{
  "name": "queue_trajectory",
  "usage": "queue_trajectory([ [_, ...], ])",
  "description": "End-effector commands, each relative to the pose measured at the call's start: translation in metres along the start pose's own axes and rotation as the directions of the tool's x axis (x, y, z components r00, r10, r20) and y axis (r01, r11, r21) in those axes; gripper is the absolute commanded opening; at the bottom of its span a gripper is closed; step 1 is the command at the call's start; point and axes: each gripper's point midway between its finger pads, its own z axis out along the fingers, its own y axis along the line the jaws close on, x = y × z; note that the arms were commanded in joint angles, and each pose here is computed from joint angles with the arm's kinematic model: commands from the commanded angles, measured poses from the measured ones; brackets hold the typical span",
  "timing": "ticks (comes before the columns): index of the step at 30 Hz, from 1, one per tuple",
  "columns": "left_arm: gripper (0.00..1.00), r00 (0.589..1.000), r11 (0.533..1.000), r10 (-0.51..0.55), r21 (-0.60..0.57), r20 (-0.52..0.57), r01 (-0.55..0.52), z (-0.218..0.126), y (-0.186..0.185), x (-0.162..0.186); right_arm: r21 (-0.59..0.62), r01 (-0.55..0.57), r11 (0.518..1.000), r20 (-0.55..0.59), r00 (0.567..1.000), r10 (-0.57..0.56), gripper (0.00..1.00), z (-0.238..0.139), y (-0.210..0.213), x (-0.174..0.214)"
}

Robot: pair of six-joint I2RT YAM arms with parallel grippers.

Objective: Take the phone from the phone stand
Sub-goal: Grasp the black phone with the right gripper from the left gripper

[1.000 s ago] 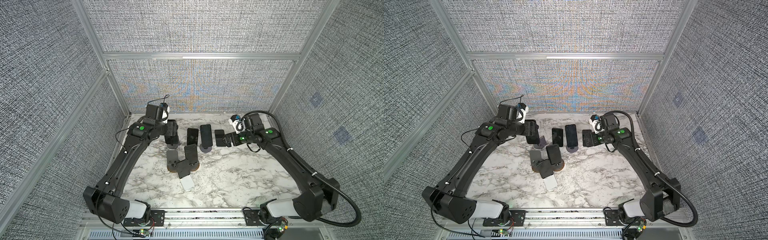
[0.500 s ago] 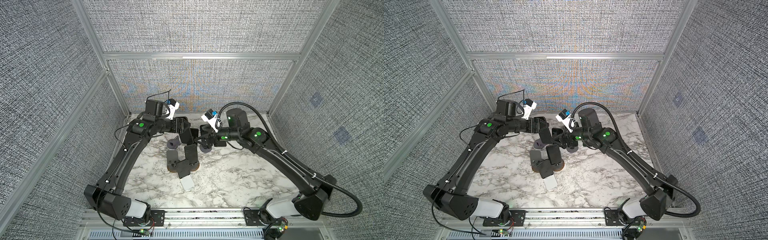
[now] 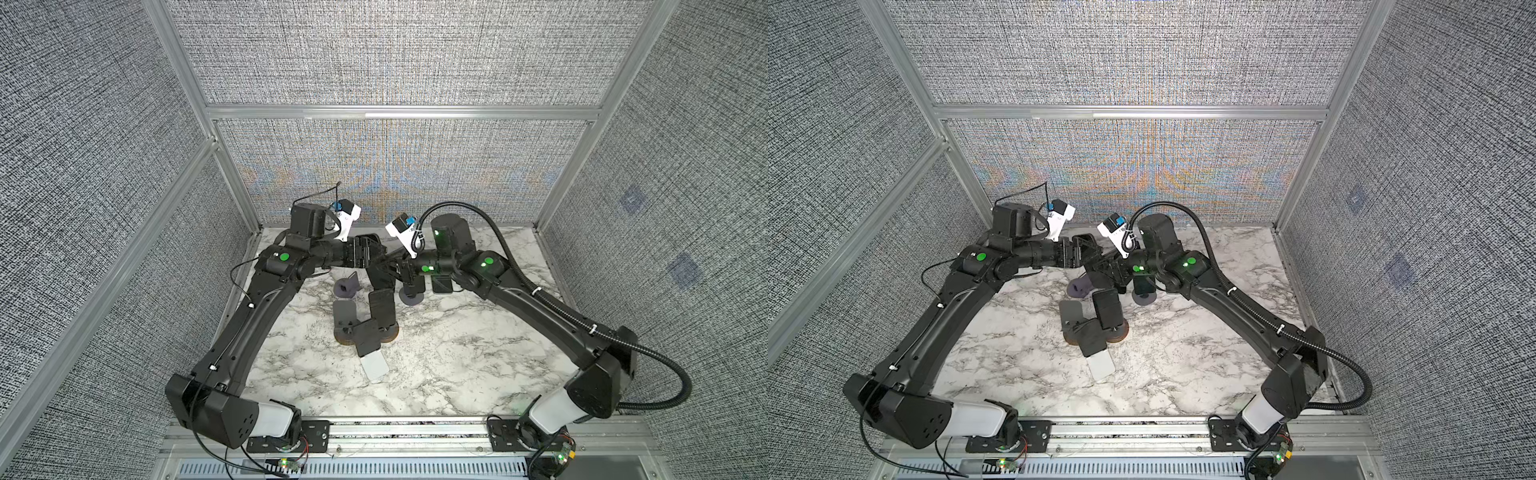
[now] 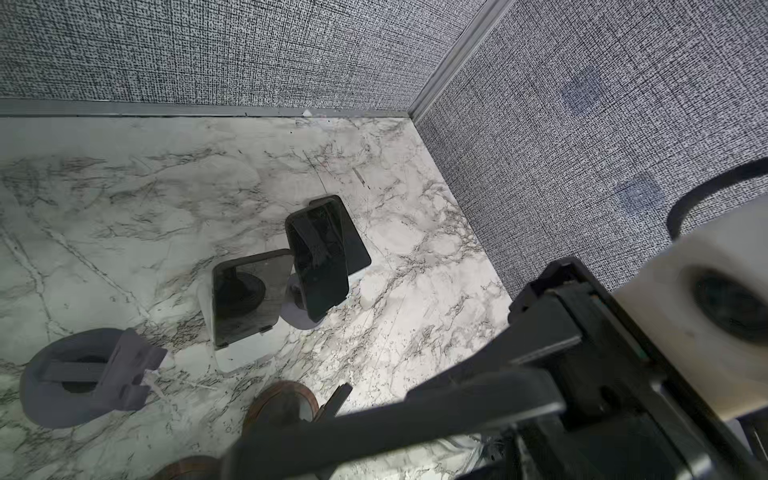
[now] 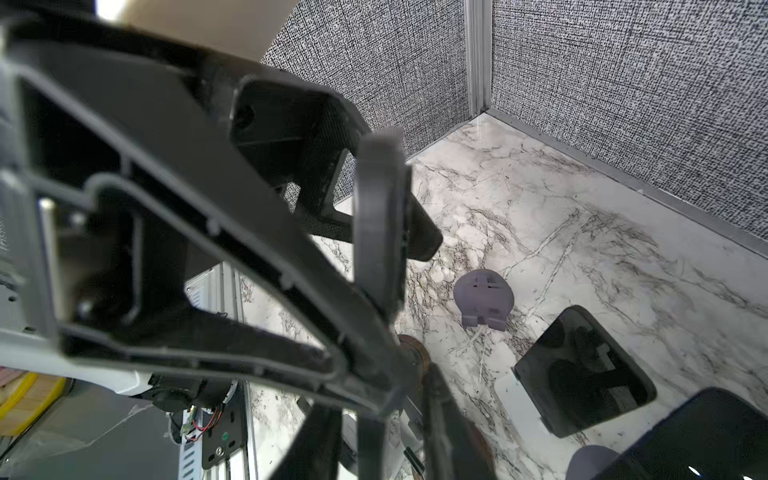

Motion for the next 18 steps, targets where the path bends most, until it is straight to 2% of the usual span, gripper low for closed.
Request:
queue_trajectory([
  [1, 0.53, 0.998, 0.999, 0.03, 0.027, 0.047, -0.032, -0.0023, -0.0072, -0.0103, -0.014, -0.005, 1.0, 0.034, 0.999, 0.005, 0.13, -0.0013, 0.0035, -0.0098],
  [3, 0.53, 0.998, 0.999, 0.03, 0.029, 0.051, -0.031, -0.001, -0.0062, -0.0103, -0.016, -0.011, 1.0, 0.031, 0.999, 0.011, 0.07, -0.0005, 0.004, -0.0085],
  [8, 0.56, 0.997, 0.999, 0.03, 0.041, 0.073, -0.033, -0.0003, -0.0071, -0.0125, -0.017, -0.011, 1.0, 0.032, 0.999, 0.012, 0.01, -0.0003, 0.0039, -0.0089],
  [13, 0.81, 0.995, 0.998, 0.035, 0.052, 0.093, -0.04, -0.0013, -0.0088, -0.0145, -0.012, -0.015, 1.0, 0.034, 0.999, 0.015, 0.0, -0.0004, 0.0027, -0.0092],
  [18, 0.96, 0.993, 0.998, 0.05, 0.034, 0.109, -0.054, -0.0056, -0.008, -0.0153, -0.03, -0.026, 0.999, 0.039, 0.999, 0.028, 0.0, -0.0039, 0.0031, -0.0111],
])
